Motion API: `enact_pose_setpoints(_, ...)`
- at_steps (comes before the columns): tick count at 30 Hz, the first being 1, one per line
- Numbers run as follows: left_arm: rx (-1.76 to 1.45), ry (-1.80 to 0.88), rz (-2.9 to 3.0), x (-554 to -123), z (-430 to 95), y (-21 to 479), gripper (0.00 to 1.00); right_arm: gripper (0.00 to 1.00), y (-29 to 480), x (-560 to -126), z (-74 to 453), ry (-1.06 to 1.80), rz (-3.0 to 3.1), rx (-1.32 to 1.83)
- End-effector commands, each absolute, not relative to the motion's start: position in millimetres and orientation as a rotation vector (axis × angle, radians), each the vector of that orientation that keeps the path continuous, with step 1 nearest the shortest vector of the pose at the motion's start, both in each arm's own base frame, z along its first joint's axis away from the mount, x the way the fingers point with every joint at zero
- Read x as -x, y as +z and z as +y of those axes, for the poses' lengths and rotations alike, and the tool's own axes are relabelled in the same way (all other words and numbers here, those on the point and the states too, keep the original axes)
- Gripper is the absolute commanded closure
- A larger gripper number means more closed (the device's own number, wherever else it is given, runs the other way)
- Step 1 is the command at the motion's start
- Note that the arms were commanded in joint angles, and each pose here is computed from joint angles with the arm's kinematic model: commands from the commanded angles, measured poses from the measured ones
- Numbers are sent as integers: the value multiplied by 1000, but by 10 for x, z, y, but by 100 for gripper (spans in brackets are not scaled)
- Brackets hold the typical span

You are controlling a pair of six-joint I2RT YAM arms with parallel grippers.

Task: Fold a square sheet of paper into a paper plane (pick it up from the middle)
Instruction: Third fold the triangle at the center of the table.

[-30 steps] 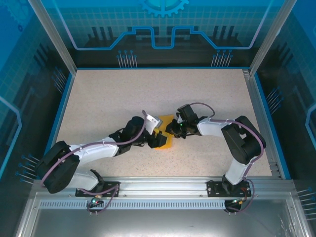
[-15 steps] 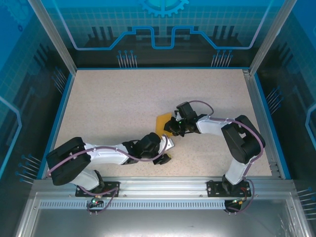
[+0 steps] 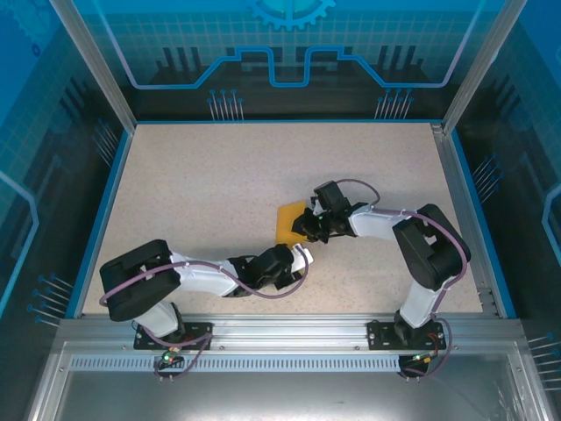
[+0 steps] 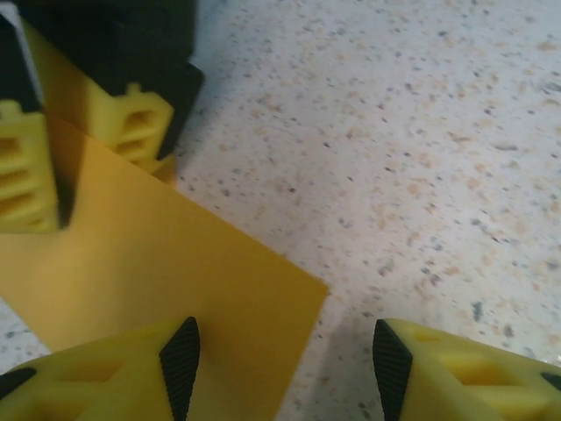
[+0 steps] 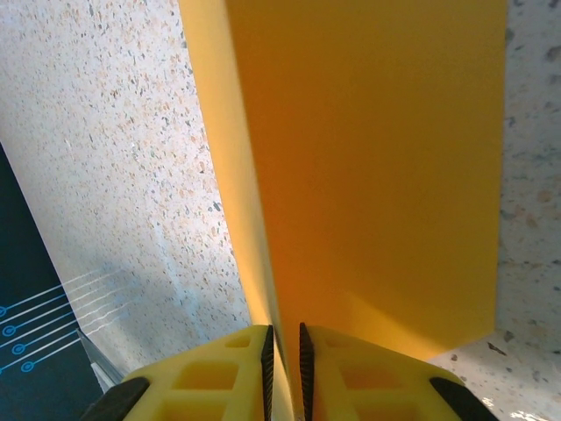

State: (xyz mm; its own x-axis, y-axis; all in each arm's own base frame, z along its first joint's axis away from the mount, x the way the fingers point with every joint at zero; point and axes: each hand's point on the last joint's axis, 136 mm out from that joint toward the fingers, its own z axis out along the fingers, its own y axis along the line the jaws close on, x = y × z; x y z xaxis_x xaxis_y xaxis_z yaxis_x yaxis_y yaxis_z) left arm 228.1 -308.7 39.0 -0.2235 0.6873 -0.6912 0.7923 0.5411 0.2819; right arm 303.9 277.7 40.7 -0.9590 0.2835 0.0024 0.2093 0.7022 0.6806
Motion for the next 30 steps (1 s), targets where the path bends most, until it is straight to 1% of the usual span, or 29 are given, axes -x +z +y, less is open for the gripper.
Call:
enact_pose_setpoints(1, -1138, -137, 1893, -2424, -3199, 616, 44, 82, 393, -3067, 2737, 1102, 2817, -432)
enact_pose_setpoints(4, -1144, -142, 1897, -2410, -3196, 616, 49, 82, 382, -3066, 2716, 1098, 2818, -436)
enact_pose_setpoints(8, -1156, -161, 1914, -2365, -3184, 598, 58, 81, 371, -3063, 2680, 1085, 2819, -446)
enact_pose_setpoints(15, -1160, -208, 1925, -2297, -3185, 625, 64, 81, 352, -3055, 2645, 1073, 2821, -454)
enact_pose_setpoints(16, -1160, -205, 1926, -2297, -3178, 625, 66, 81, 346, -3053, 2644, 1072, 2822, -454)
enact_pose_setpoints(21, -1152, -188, 1928, -2318, -3164, 636, 82, 81, 343, -3048, 2635, 1072, 2822, -456)
enact_pose_setpoints(30, -1137, -223, 1954, -2302, -3152, 657, 95, 80, 353, -3040, 2602, 1053, 2820, -459)
